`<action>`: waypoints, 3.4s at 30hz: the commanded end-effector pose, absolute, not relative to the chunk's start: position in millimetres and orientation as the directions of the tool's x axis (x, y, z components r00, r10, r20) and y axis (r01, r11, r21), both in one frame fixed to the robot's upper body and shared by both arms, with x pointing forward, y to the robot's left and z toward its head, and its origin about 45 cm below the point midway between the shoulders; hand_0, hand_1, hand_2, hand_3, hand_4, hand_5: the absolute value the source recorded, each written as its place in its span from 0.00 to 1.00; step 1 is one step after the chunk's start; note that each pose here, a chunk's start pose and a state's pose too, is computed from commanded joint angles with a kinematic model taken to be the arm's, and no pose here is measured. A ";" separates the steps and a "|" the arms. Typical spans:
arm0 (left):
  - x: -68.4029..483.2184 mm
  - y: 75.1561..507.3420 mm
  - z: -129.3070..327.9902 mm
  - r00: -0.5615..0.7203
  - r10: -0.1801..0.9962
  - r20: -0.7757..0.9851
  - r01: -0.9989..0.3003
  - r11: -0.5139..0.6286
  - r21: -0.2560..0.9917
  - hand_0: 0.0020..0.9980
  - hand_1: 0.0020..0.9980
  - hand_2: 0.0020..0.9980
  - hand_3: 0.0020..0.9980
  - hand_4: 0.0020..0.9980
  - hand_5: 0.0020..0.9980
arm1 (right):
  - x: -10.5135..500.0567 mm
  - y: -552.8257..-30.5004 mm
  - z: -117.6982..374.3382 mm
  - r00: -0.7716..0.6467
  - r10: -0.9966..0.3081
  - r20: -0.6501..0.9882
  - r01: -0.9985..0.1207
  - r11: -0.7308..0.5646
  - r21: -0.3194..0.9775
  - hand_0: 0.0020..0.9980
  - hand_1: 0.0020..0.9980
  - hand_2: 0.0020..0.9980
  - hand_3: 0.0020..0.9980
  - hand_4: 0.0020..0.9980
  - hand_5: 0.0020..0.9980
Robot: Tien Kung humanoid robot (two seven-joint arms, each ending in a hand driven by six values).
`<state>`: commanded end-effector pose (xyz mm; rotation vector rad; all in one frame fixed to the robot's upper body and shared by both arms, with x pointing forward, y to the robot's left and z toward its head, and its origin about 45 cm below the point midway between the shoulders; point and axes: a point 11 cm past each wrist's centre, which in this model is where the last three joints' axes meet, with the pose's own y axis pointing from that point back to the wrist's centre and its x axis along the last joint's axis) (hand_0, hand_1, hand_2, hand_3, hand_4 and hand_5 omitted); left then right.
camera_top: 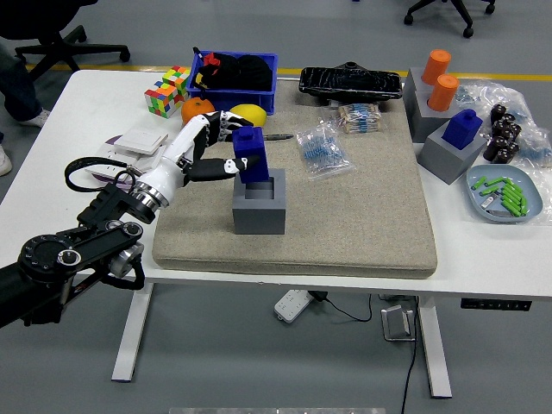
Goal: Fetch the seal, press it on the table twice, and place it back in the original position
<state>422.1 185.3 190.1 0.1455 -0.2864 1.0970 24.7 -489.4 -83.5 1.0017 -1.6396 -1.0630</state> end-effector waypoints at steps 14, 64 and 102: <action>424.8 168.1 181.1 0.466 0.793 0.392 -0.864 0.503 0.010 0.65 0.50 0.46 0.58 0.68 0.00 | 28.1 -489.3 -83.0 -0.252 -0.934 0.253 -0.154 0.297 0.942 0.73 0.68 0.65 0.62 0.72 0.51; 436.8 192.6 189.5 0.440 0.736 0.514 -0.864 0.502 0.021 0.65 0.47 0.44 0.57 0.67 0.00 | 28.5 -490.6 -82.4 -0.256 -0.933 0.254 -0.156 0.300 0.941 0.74 0.68 0.65 0.62 0.72 0.51; 436.7 190.5 189.5 0.438 0.693 0.573 -0.855 0.518 0.026 0.65 0.47 0.44 0.57 0.65 0.00 | 28.3 -491.8 -81.7 -0.244 -0.935 0.258 -0.153 0.299 0.942 0.73 0.68 0.65 0.62 0.72 0.51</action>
